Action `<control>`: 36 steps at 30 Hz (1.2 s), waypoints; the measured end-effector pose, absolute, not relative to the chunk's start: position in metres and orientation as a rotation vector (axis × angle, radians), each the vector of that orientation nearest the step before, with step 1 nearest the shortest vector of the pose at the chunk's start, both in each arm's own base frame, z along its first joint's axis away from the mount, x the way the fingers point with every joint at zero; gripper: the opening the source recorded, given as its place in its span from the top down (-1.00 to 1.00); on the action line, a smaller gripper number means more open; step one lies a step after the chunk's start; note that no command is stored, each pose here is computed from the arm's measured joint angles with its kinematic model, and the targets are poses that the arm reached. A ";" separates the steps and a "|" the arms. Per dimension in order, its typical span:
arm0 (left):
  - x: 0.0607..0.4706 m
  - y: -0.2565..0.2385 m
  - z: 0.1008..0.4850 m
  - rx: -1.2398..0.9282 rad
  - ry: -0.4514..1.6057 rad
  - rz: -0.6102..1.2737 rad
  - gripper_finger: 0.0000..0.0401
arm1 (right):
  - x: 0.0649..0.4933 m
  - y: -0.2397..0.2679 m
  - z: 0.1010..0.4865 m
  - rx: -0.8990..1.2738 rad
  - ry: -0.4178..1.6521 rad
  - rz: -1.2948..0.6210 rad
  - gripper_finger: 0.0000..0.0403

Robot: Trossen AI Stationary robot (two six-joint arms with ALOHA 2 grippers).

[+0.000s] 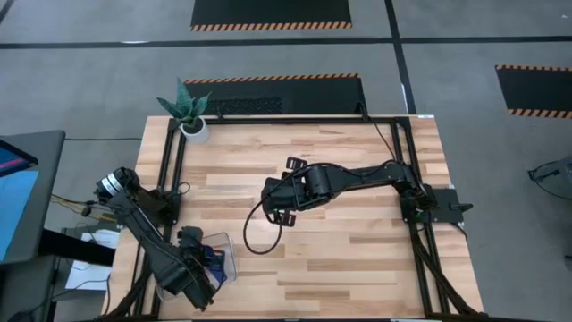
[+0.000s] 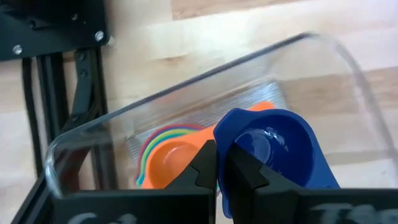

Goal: Nest measuring cups in basket
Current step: Stack the dark blue measuring cup on top of the orange measuring cup in the transparent bin

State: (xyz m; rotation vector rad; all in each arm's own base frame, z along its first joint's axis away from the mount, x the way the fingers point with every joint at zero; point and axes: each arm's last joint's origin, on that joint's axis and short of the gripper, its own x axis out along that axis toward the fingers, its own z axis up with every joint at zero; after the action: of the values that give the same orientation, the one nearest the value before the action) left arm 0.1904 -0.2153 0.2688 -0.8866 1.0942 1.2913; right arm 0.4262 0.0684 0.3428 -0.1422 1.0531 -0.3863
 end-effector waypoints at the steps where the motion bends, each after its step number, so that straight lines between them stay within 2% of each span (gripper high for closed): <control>1: 0.191 -0.215 0.269 -0.885 1.080 1.289 1.00 | 0.426 0.068 0.343 -0.142 1.053 -0.386 0.12; 7: 0.192 -0.214 0.269 -0.887 1.028 1.281 1.00 | 0.426 0.069 0.343 -0.142 1.054 -0.386 0.13; 20: 0.182 -0.216 0.256 -0.960 1.235 1.487 1.00 | 0.426 0.068 0.343 -0.147 1.055 -0.384 0.12; 28: 0.178 -0.221 0.259 -0.965 1.312 1.493 0.99 | 0.426 0.068 0.343 -0.150 1.056 -0.382 0.12; 36: 0.173 -0.225 0.259 -0.934 1.338 1.453 0.90 | 0.426 0.068 0.343 -0.150 1.056 -0.382 0.12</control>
State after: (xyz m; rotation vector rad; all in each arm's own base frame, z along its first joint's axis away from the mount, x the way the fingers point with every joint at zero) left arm 0.1733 -0.2250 0.2592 -0.9339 1.3384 1.4531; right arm 0.4259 0.0684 0.3429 -0.1504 1.0564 -0.3817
